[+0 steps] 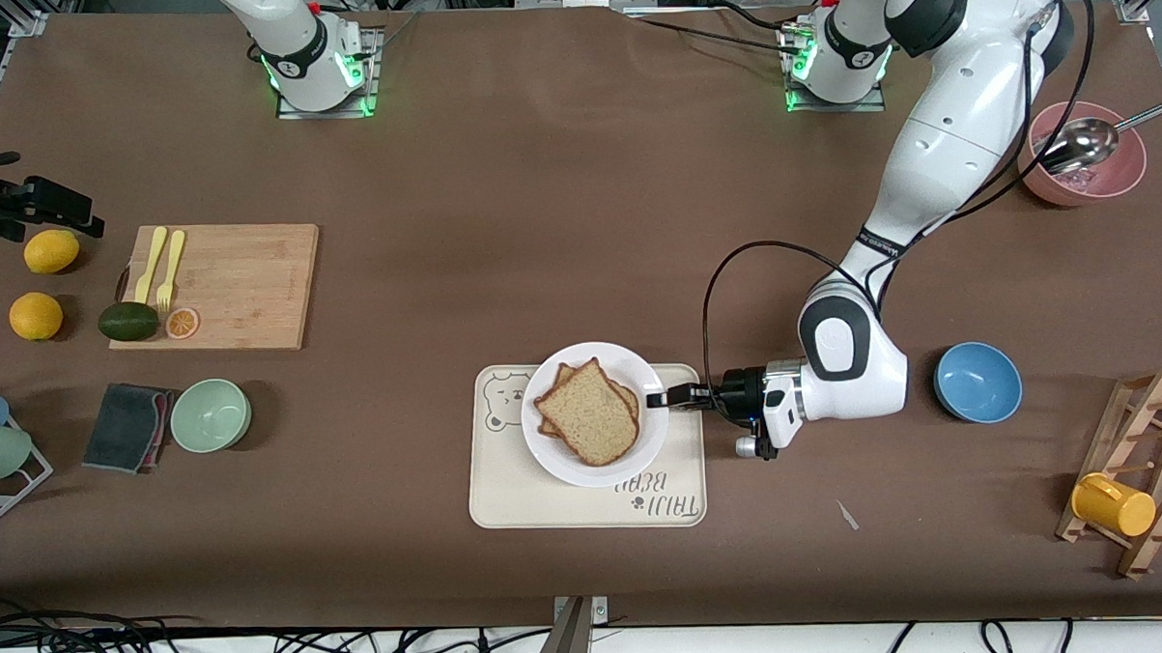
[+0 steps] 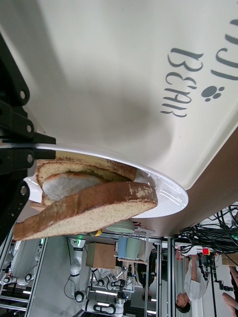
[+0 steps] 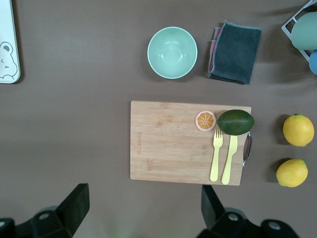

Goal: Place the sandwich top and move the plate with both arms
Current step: 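Hold the plate on the bear tray with the left gripper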

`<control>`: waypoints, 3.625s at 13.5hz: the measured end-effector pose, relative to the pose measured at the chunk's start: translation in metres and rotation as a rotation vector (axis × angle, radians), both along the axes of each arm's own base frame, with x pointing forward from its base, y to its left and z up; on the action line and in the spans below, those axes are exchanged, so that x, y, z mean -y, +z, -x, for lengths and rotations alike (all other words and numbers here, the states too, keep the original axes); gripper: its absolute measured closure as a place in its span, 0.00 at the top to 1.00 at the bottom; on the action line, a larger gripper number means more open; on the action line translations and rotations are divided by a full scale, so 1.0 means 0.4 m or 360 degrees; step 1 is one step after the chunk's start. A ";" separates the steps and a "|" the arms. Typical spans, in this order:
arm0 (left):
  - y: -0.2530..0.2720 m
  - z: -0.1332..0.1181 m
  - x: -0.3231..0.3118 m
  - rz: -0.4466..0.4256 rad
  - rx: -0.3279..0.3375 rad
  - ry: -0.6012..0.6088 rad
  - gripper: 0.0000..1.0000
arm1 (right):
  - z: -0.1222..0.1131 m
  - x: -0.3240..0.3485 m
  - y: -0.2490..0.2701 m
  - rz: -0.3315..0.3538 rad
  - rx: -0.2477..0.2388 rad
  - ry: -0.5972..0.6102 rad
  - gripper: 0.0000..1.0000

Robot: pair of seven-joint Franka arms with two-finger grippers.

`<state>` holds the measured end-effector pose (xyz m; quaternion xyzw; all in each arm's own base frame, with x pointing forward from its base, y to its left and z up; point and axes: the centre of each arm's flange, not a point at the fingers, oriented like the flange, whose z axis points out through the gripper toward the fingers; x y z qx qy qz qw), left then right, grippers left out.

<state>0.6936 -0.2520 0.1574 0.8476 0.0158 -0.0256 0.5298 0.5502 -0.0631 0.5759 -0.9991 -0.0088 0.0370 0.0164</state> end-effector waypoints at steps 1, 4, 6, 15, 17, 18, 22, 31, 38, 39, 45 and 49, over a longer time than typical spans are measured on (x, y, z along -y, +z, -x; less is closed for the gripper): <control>-0.007 -0.003 0.008 0.0005 0.0002 -0.0002 0.04 | 0.000 0.000 0.000 0.0000 0.0000 0.0000 1.00; -0.026 -0.016 0.036 0.0004 0.0006 -0.0003 0.04 | 0.000 0.000 0.000 0.0000 0.0000 0.0000 1.00; -0.039 -0.020 0.038 0.0000 0.0000 0.0003 0.04 | 0.000 0.000 0.000 0.0000 0.0000 0.0000 1.00; -0.105 -0.011 0.048 -0.0009 -0.0042 0.0004 0.04 | 0.000 0.000 0.000 0.0000 0.0000 0.0000 1.00; -0.122 -0.005 0.055 -0.0027 -0.0048 -0.0006 0.04 | 0.000 0.000 0.000 0.0000 0.0000 0.0000 1.00; -0.125 -0.004 0.058 -0.0029 -0.0048 -0.0008 0.04 | 0.000 0.000 0.000 0.0000 0.0000 0.0000 1.00; -0.118 -0.021 0.053 -0.0022 -0.0028 0.0010 0.04 | 0.000 0.000 0.000 0.0000 0.0000 0.0000 1.00; -0.124 -0.021 0.052 -0.0026 -0.0072 0.0031 0.04 | 0.000 0.000 0.000 0.0000 0.0000 0.0000 1.00; -0.119 -0.023 0.054 -0.0021 -0.0073 0.0034 0.20 | 0.000 0.000 0.000 0.0000 0.0000 0.0000 1.00; -0.119 -0.023 0.055 -0.0021 -0.0073 0.0034 0.20 | 0.000 0.000 0.000 0.0000 0.0000 0.0000 1.00; -0.118 -0.017 0.070 -0.0021 -0.0073 0.0021 0.26 | 0.000 0.000 0.000 0.0000 0.0000 0.0000 1.00; -0.120 -0.020 0.065 -0.0035 -0.0065 0.0034 0.26 | 0.000 0.000 0.000 0.0000 0.0000 0.0000 1.00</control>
